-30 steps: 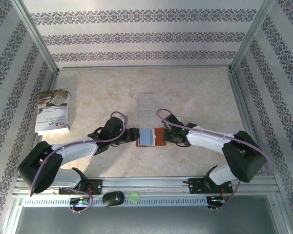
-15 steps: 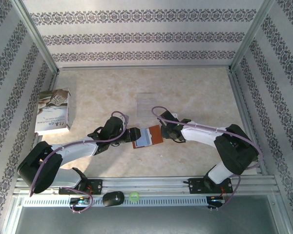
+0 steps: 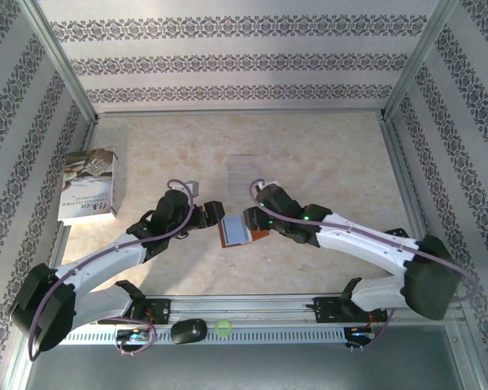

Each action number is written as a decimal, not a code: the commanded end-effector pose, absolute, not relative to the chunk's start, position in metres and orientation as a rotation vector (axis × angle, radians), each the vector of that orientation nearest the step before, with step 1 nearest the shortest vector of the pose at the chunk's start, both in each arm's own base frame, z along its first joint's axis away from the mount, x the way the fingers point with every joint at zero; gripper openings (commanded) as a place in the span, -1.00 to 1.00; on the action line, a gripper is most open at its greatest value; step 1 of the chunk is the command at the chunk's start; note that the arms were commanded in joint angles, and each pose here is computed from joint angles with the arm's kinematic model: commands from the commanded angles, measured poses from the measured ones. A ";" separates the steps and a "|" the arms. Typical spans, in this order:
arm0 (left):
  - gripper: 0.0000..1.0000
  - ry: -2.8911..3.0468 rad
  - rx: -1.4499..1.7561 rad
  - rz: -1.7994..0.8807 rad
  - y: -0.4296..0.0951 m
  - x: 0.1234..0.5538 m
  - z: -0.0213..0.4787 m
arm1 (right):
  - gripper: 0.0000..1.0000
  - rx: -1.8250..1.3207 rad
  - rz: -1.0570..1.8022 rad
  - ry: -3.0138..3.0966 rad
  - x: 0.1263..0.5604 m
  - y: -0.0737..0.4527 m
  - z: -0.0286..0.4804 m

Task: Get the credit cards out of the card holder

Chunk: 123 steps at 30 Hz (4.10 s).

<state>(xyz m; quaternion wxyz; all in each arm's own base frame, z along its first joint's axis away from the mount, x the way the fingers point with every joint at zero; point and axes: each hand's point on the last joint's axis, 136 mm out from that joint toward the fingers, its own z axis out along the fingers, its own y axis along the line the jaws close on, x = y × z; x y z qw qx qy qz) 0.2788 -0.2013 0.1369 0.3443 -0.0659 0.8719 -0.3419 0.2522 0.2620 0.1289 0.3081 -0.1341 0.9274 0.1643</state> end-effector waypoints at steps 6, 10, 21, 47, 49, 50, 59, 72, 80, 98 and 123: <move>0.80 2.256 -0.309 -0.739 -0.141 0.268 0.135 | 0.40 -0.590 0.412 2.594 0.242 0.312 0.081; 0.81 2.251 -0.323 -0.722 -0.132 0.265 0.135 | 0.48 -0.611 0.362 2.632 0.243 0.321 0.064; 0.81 2.260 -0.332 -0.775 -0.135 0.266 0.127 | 0.52 -0.631 0.295 2.691 0.243 0.325 0.030; 0.01 2.383 -0.232 -0.894 -0.186 0.270 0.086 | -0.09 -0.549 0.392 2.672 0.236 0.323 0.010; -0.06 2.403 -0.205 -0.893 -0.194 0.270 0.081 | -0.11 -0.535 0.401 2.665 0.237 0.323 0.011; -0.10 2.413 -0.194 -0.885 -0.198 0.272 0.079 | -0.11 -0.529 0.408 2.661 0.237 0.323 0.012; -0.15 2.523 -0.126 -0.751 -0.209 0.272 0.049 | -0.10 -0.470 0.444 2.653 0.237 0.321 0.015; 0.12 2.611 -0.071 -0.685 -0.214 0.267 0.022 | -0.11 -0.442 0.486 2.657 0.235 0.323 0.013; 0.28 2.570 -0.072 -0.751 -0.221 0.264 0.025 | -0.06 -0.448 0.532 2.633 0.234 0.327 0.019; 0.17 2.537 -0.016 -0.808 -0.240 0.268 0.036 | -0.19 -0.462 0.683 2.543 0.234 0.337 0.038; -0.45 2.708 0.047 -0.654 -0.229 0.253 0.004 | 0.04 -0.286 0.503 2.618 0.242 0.304 0.030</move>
